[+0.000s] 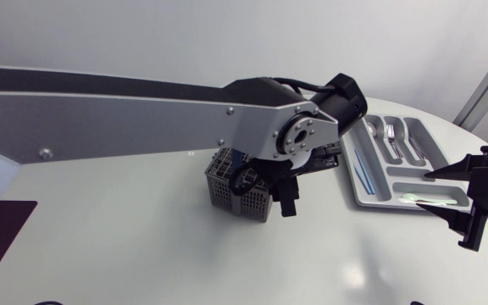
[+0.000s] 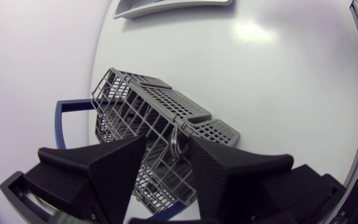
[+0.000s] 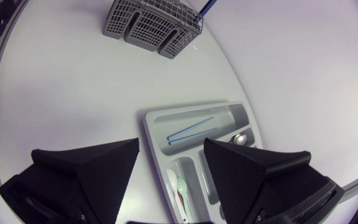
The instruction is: Unload the cutlery basket into the drawer organizer.
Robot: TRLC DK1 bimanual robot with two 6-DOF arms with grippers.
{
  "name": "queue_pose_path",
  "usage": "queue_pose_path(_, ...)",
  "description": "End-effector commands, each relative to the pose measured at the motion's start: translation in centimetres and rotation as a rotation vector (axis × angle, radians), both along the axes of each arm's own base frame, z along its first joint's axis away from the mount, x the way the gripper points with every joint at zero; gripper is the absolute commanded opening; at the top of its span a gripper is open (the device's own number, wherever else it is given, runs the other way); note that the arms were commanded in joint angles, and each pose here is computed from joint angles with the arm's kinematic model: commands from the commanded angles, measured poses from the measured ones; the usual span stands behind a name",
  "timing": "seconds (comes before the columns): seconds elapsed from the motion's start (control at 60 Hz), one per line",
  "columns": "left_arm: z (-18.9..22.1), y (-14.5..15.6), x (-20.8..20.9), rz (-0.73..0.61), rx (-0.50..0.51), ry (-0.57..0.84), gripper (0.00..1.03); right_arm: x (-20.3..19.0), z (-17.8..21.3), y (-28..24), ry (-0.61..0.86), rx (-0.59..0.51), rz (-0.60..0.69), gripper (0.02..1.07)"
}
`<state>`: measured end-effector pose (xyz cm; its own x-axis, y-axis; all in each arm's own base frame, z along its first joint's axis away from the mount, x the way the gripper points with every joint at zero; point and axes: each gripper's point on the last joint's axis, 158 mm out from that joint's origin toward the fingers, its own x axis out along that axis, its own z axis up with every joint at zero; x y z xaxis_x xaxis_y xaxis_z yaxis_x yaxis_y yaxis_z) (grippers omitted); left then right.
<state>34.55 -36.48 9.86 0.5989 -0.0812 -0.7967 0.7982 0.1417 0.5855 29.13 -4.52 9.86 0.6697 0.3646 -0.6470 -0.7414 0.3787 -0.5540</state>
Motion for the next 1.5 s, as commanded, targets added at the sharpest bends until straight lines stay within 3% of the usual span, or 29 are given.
queue_pose_path(0.0, 0.1, -0.5, 0.4, 0.014, -0.005, -0.012, 0.31, -0.9, -0.7, 1.0, 0.024, 0.033, 0.005, 0.78)
queue_pose_path(0.067, 0.2, -0.4, 0.4, 0.019, -0.009, -0.013, 0.16, -1.0, -0.6, 1.1, 0.022, 0.032, 0.005, 0.78)
queue_pose_path(0.2, 0.2, -0.3, 0.3, 0.025, -0.007, -0.008, 0.13, -1.0, -0.3, 1.2, 0.019, 0.037, 0.004, 0.78)
queue_pose_path(1.0, 4.6, 0.0, 0.3, 0.030, -0.076, -0.049, 0.13, -1.7, 0.0, 3.4, 0.021, 0.062, 0.025, 0.80)
queue_pose_path(1.283, 2.8, 0.1, 0.1, 0.036, -0.045, -0.025, 0.13, -2.0, -0.2, 4.0, 0.025, 0.067, 0.034, 0.80)
queue_pose_path(1.483, 4.3, -0.3, -0.1, 0.033, -0.075, 0.023, 0.13, -2.1, -0.3, 4.0, 0.024, 0.060, 0.032, 0.81)
